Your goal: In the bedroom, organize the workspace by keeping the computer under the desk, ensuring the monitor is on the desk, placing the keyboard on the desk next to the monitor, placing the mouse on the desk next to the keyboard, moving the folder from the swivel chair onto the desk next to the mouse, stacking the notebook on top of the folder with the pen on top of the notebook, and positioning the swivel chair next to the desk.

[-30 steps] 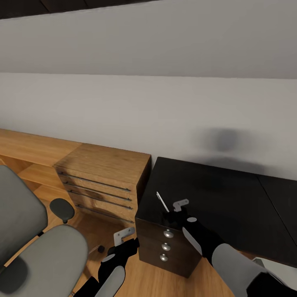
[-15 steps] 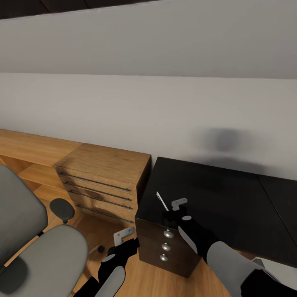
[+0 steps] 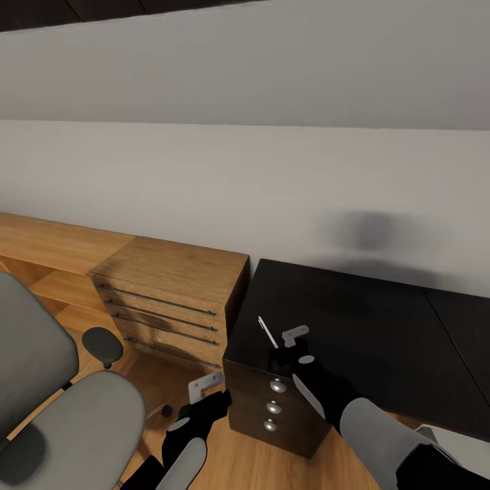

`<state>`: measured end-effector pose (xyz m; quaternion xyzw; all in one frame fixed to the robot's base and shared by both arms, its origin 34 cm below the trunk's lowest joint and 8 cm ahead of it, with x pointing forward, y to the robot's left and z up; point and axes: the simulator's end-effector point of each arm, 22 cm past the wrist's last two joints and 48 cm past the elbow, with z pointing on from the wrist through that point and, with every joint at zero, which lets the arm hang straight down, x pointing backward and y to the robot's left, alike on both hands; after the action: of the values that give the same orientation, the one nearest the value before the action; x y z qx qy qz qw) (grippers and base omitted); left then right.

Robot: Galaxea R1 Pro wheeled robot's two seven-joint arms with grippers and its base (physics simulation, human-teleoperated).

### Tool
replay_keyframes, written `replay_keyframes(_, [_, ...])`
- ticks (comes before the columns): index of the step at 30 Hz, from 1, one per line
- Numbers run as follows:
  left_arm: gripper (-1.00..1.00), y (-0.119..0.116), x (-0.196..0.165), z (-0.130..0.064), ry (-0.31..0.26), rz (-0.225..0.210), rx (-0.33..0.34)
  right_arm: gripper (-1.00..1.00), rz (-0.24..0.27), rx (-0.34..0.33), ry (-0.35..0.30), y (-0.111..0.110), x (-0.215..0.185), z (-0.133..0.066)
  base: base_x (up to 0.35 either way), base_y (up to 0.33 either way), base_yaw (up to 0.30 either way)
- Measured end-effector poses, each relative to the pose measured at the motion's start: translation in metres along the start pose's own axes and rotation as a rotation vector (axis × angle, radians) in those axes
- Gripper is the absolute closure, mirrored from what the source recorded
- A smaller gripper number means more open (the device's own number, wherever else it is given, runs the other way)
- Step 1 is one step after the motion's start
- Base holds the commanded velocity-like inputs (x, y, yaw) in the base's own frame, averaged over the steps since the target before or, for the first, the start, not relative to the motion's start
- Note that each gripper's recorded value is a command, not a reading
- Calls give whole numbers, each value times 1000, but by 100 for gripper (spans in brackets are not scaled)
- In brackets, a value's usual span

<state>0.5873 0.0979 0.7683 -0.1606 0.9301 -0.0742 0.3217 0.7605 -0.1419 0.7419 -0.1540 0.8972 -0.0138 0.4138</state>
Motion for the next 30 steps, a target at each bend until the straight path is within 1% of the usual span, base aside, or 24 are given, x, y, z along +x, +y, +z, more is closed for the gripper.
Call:
replay_keyframes(8, [-100, -7, -3, -4, -8, 2, 18, -100, -1, -12, 1, 3, 0, 0, 0, 0, 0])
replay_keyframes(15, [-100, -9, -2, -5, -8, 5, 20, -100, -2, -45, 1, 10, 0, 0, 0, 0, 0])
replay_keyframes(20, [-100, -7, 1, 0, -9, 5, 19, -100, 0, -58, -3, 14, 4, 4, 0, 0, 0])
replay_keyframes(30, [-100, -7, 3, 3, -9, 5, 21, -100, 2, -61, -11, 15, 2, 6, 0, 0, 0])
